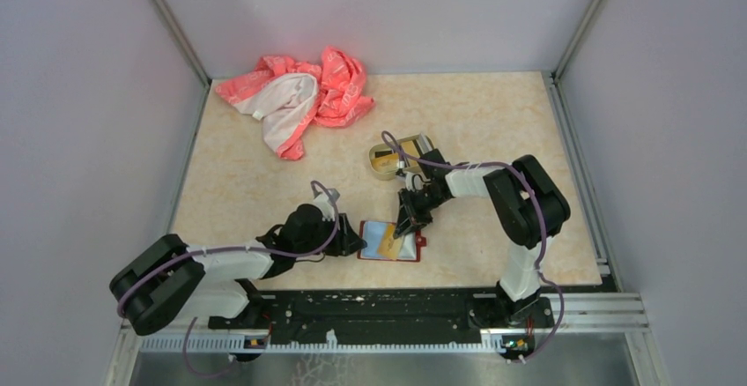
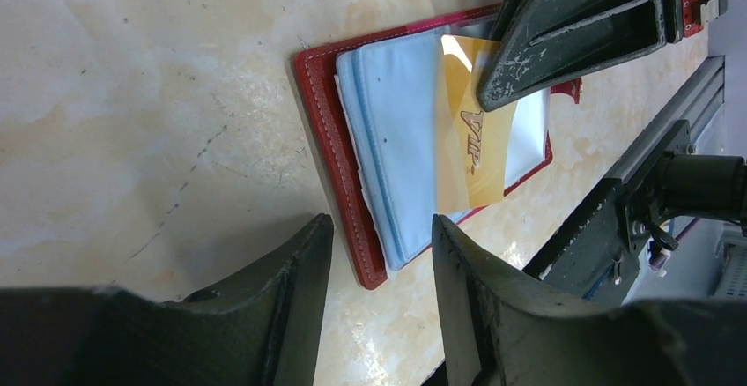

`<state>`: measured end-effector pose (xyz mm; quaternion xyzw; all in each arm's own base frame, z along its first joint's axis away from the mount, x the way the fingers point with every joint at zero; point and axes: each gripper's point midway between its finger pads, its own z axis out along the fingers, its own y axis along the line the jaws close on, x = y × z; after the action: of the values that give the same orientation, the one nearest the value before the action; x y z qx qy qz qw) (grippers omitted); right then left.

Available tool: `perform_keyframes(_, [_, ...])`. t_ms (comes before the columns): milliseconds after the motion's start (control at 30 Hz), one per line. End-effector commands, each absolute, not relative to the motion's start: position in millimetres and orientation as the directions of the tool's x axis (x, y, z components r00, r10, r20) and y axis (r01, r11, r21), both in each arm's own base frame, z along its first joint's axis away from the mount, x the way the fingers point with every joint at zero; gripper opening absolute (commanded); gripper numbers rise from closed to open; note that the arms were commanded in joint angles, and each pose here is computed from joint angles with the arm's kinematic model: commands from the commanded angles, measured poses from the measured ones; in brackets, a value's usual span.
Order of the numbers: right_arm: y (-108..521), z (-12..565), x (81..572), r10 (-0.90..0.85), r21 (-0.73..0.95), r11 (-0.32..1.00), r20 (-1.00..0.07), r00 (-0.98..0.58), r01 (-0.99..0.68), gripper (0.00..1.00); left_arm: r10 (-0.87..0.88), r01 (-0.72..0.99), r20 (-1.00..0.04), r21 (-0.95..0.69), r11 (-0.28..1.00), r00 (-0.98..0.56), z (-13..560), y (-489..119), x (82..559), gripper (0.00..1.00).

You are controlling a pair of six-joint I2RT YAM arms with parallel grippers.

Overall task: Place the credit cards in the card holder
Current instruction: Insert the credit card into the card holder.

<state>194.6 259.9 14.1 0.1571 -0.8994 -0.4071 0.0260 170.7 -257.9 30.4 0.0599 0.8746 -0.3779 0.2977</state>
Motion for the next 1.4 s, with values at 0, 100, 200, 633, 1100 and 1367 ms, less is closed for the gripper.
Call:
perform_keyframes(0, [248.0,-16.1,212.1,-0.298,0.604,0.732,-0.134,-0.945,-0.316,0.09,-0.062,0.324,-0.536,-0.595,0.736,-0.842,11.6,-252.9,161.5,0.52])
perform_keyframes(100, [250.5,-14.8,213.0,-0.296,0.611,0.726,-0.135,-0.945,-0.315,0.11,-0.061,0.327,-0.536,-0.597,0.733,-0.842,11.3,-254.9,162.6,0.52])
perform_keyframes(200, [252.3,-14.7,213.0,-0.297,0.617,0.723,-0.13,-0.946,-0.311,0.12,-0.055,0.335,-0.541,-0.594,0.731,-0.84,12.0,-257.3,164.6,0.52])
perform_keyframes(633, [260.3,-14.9,205.0,-0.342,0.636,0.7,-0.099,-0.934,-0.324,0.07,-0.032,0.334,-0.536,-0.57,0.751,-0.843,2.4,-262.1,171.8,0.45])
perform_keyframes(1100, [273.0,-7.4,219.8,-0.367,0.658,0.654,-0.157,-0.917,-0.374,0.17,-0.023,0.317,-0.56,-0.502,0.805,-0.828,0.8,-253.4,182.5,0.5])
perform_keyframes(1367, [274.2,-5.3,224.2,-0.38,0.65,0.65,-0.169,-0.909,-0.393,0.19,-0.071,0.375,-0.644,-0.527,0.763,-0.762,51.3,-252.5,186.0,0.54])
